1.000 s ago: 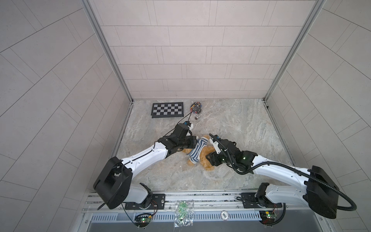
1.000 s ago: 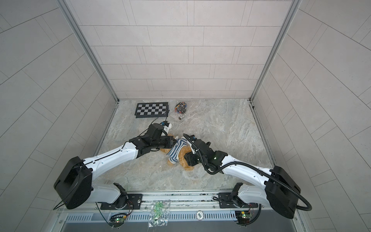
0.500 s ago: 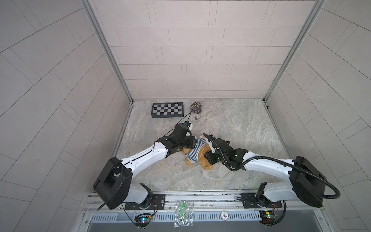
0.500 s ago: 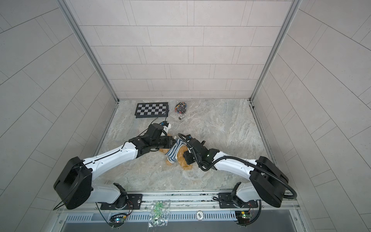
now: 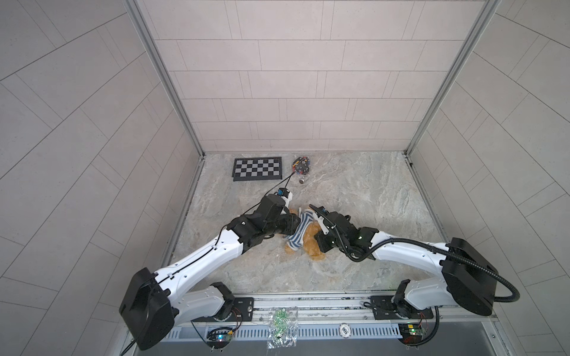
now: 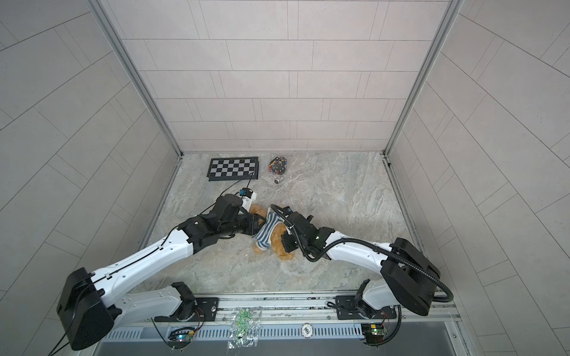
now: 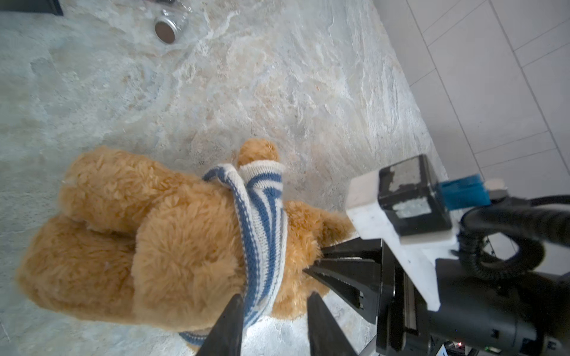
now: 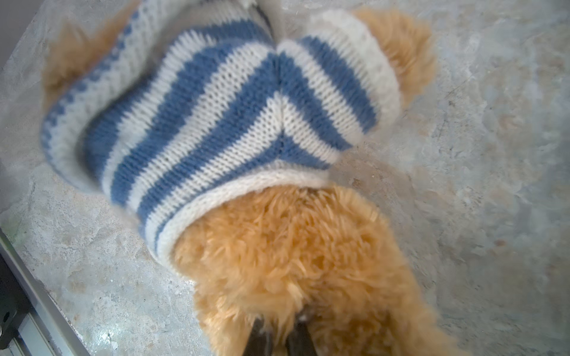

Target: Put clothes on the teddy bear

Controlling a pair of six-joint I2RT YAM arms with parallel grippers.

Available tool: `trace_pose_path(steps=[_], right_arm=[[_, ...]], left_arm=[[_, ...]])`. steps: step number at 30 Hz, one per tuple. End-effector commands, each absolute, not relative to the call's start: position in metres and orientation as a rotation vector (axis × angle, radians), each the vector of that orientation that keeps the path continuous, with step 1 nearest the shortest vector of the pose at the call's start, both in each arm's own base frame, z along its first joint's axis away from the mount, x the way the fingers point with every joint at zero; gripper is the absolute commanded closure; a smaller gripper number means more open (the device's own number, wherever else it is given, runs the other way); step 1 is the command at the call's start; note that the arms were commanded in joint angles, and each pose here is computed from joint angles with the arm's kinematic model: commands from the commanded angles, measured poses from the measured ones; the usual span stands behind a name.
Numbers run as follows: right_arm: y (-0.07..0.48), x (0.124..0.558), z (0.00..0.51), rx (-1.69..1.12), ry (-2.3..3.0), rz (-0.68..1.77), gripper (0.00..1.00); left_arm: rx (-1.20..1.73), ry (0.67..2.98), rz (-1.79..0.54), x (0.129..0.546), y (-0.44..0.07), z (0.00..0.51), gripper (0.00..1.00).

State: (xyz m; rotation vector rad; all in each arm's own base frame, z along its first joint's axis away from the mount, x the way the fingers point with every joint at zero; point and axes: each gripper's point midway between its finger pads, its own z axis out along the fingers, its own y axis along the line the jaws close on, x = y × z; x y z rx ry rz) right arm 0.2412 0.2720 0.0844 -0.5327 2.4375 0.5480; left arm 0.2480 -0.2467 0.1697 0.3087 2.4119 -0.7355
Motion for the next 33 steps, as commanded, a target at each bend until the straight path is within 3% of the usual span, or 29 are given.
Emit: trace_pose_path(steps=[1, 11, 18, 22, 33], right_arm=[[0.266, 0.234, 0.076, -0.565, 2.476, 0.499, 0.98], [0.267, 0.232, 0.082, -0.577, 2.459, 0.497, 1.0], [0.263, 0.232, 0.083, -0.585, 2.459, 0.474, 1.0], [0.261, 0.232, 0.086, -0.586, 2.452, 0.466, 1.0], [0.248, 0.228, 0.086, -0.617, 2.437, 0.411, 1.0]], left_arm=[[0.329, 2.453, -0.677, 0.246, -0.243, 0.156, 0.62], [0.383, 2.498, -0.547, 0.253, -0.249, 0.136, 0.67], [0.369, 2.499, -0.534, 0.252, -0.244, 0.132, 0.9], [0.372, 2.494, -0.517, 0.249, -0.237, 0.135, 0.98], [0.245, 2.494, -0.61, 0.254, -0.203, 0.135, 1.0]])
